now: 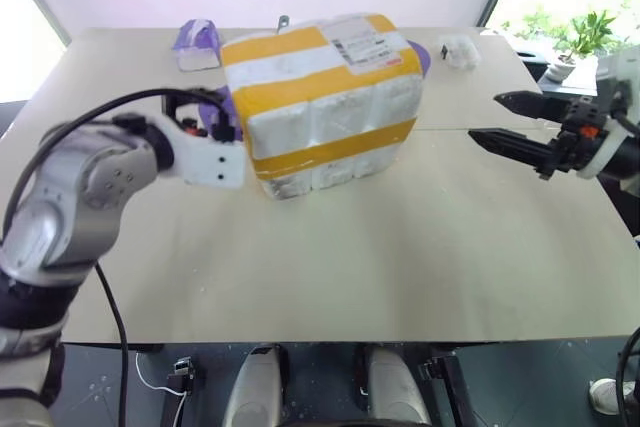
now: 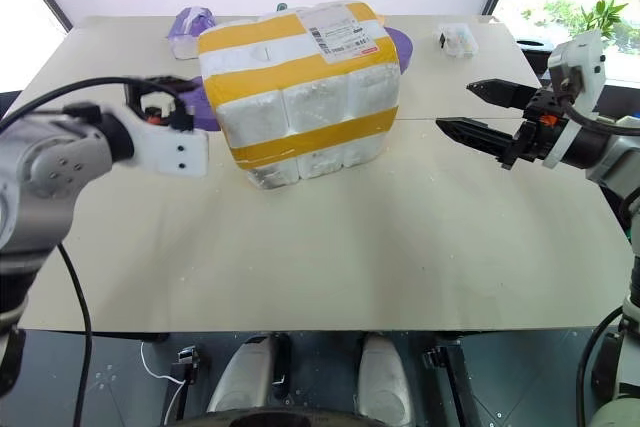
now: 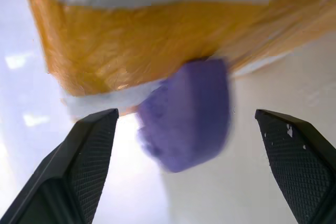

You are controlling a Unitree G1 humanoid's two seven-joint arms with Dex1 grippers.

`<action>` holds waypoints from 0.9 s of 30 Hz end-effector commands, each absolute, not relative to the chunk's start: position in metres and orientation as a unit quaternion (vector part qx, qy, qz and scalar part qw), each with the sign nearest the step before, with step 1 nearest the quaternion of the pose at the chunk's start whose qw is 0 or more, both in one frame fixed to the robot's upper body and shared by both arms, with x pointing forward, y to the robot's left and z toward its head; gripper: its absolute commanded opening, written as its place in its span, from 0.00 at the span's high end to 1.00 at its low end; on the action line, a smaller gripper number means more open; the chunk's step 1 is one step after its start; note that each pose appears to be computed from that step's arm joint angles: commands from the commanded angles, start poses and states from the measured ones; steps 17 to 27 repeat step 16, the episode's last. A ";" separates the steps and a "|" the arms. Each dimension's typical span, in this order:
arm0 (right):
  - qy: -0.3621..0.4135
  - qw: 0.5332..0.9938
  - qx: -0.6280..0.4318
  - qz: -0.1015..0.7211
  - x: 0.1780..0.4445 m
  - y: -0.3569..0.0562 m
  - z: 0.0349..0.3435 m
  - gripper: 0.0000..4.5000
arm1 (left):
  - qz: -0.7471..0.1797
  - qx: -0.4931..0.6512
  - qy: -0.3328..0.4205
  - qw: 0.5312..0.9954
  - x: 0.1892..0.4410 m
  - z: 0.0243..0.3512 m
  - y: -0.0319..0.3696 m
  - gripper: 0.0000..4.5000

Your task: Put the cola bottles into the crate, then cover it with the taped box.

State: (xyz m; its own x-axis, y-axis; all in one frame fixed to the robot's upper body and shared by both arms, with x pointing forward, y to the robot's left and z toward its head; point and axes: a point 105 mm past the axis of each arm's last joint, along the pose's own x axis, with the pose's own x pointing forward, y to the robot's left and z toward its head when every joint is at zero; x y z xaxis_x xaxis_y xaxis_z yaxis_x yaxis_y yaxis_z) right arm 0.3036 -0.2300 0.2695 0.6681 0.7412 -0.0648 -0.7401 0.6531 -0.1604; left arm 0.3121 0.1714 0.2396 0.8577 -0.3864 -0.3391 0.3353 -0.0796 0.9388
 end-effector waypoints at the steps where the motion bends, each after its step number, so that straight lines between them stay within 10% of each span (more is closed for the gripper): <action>1: -0.015 0.906 -0.113 0.407 0.296 -0.235 0.278 0.00 | -0.329 0.511 0.043 0.793 0.281 0.239 0.195 0.04; 8: 0.001 0.896 -0.116 0.428 0.299 -0.234 0.271 0.00 | -0.485 0.116 0.103 0.861 0.227 0.267 0.242 0.04; 27: 0.007 0.869 -0.131 0.478 0.305 -0.217 0.274 0.00 | -0.466 0.103 0.122 0.870 0.248 0.282 0.269 0.04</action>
